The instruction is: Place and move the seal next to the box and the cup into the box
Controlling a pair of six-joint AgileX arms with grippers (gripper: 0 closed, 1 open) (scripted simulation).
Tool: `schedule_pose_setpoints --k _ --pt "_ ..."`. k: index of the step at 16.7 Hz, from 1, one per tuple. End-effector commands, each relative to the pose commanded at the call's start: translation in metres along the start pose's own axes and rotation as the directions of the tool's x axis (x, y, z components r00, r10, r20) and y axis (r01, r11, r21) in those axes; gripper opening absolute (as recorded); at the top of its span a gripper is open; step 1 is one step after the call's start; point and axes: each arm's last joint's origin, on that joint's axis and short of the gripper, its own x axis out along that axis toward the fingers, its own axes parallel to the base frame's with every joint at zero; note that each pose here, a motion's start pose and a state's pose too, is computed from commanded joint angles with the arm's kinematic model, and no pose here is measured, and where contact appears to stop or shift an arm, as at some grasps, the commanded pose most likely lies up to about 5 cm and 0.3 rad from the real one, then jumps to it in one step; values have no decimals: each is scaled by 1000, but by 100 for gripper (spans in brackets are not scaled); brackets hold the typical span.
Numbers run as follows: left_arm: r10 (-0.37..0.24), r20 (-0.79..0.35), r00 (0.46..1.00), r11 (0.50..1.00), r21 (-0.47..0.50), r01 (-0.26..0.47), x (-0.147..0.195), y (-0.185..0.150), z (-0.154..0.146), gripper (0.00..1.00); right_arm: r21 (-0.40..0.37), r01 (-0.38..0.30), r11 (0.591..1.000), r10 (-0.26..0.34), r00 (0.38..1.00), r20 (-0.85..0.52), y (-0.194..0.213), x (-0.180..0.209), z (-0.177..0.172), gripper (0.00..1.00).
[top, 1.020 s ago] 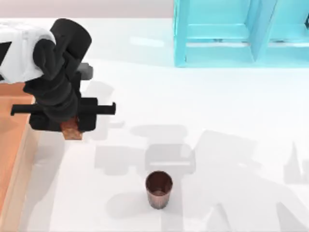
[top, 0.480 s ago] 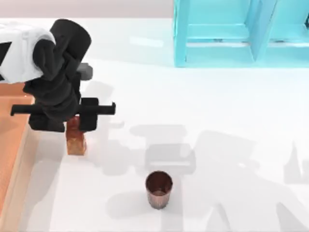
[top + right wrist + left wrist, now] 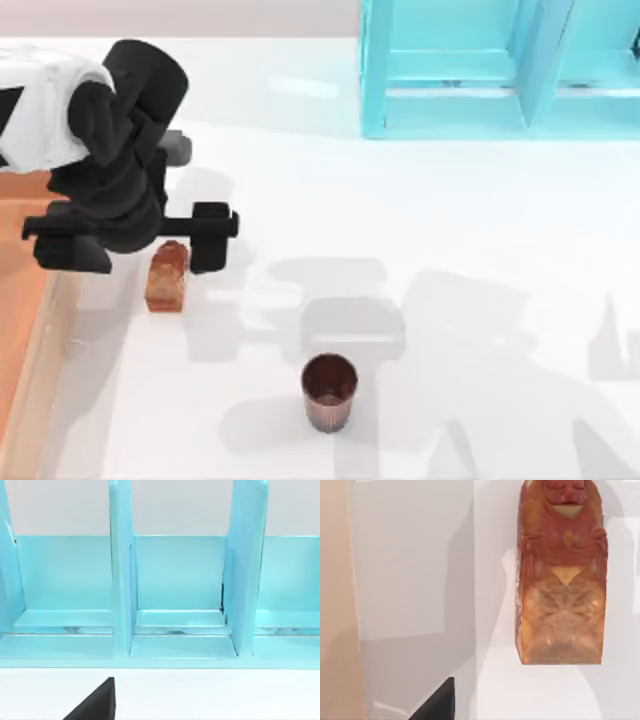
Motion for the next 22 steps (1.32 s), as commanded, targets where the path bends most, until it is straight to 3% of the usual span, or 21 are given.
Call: schedule_pose_setpoints --k 8,17,22 --pt "-1 3 1000 1000 4 1 -5 -1 2 100 0 0 1000 0 1000 0 0 0 0 100" --pt "1 -3 1000 1000 2 -1 -93 -1 19 100 0 0 1000 0 1000 0 0 0 0 100" --pt "1 -2 1000 1000 0 -1 -97 0 20 100 0 0 1000 0 1000 0 0 0 0 100"
